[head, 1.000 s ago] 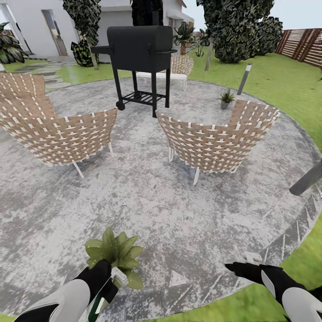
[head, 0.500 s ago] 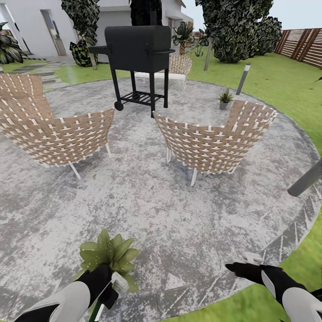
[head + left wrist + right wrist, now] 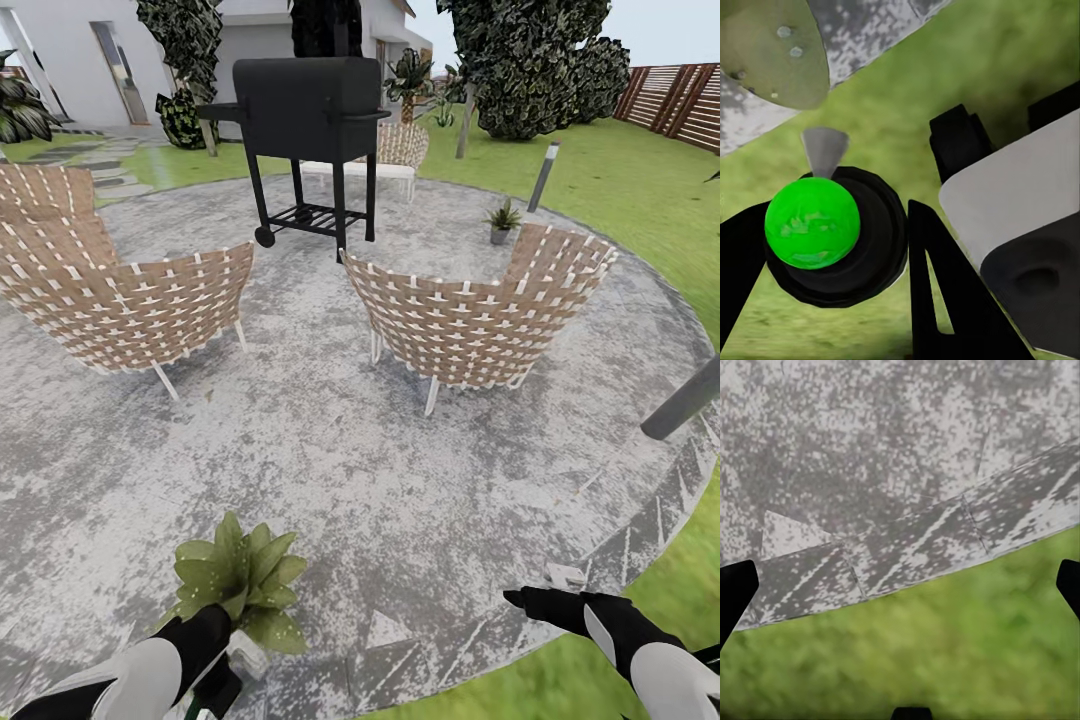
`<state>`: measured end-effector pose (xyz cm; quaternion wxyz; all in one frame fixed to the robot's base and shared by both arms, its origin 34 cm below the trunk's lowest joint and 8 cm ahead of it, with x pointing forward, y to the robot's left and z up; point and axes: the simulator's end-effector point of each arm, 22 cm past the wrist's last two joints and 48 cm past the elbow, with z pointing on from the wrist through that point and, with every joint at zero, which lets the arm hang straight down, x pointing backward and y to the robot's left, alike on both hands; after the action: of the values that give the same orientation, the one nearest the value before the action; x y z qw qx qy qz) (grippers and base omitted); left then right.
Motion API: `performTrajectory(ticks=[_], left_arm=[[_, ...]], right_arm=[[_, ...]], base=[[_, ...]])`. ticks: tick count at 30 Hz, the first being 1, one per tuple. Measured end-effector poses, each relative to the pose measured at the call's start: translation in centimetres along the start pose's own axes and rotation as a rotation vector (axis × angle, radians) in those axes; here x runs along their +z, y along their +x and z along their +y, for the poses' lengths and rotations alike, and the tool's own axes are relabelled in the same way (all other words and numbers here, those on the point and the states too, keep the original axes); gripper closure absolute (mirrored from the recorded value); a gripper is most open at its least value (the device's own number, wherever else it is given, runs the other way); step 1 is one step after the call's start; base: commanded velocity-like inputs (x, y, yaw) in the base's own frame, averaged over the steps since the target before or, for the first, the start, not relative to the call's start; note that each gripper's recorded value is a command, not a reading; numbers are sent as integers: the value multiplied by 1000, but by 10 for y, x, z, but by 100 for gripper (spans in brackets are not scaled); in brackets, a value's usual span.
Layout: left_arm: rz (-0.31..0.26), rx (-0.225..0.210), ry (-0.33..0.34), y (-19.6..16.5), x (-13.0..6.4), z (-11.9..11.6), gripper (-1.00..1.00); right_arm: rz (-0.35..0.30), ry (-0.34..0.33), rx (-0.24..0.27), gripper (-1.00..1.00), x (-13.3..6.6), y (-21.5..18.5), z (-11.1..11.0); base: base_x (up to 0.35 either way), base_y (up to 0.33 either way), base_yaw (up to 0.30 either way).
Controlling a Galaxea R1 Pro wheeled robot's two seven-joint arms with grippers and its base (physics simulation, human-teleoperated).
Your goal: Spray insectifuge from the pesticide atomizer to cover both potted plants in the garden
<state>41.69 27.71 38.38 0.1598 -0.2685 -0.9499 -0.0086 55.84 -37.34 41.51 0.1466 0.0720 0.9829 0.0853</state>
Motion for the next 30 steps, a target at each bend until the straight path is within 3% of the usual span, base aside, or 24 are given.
performTrajectory(ticks=[14,17,22,30], left_arm=[[-17,0,-2,-16,-7,-6,100],[8,-26,-21,-20,-16,2,100],[-40,-60,29,-42,-34,7,100],[-12,-82,37,-39,-39,9,100]], right_arm=[[2,-3,-1,-100,1,1,2],[3,-4,-1,-100,1,1,3],[3,-6,-1,-100,1,1,4],[3,-6,-1,-100,2,2,5]], base=[[-39,32,0],[0,0,0],[0,0,0],[0,0,0]])
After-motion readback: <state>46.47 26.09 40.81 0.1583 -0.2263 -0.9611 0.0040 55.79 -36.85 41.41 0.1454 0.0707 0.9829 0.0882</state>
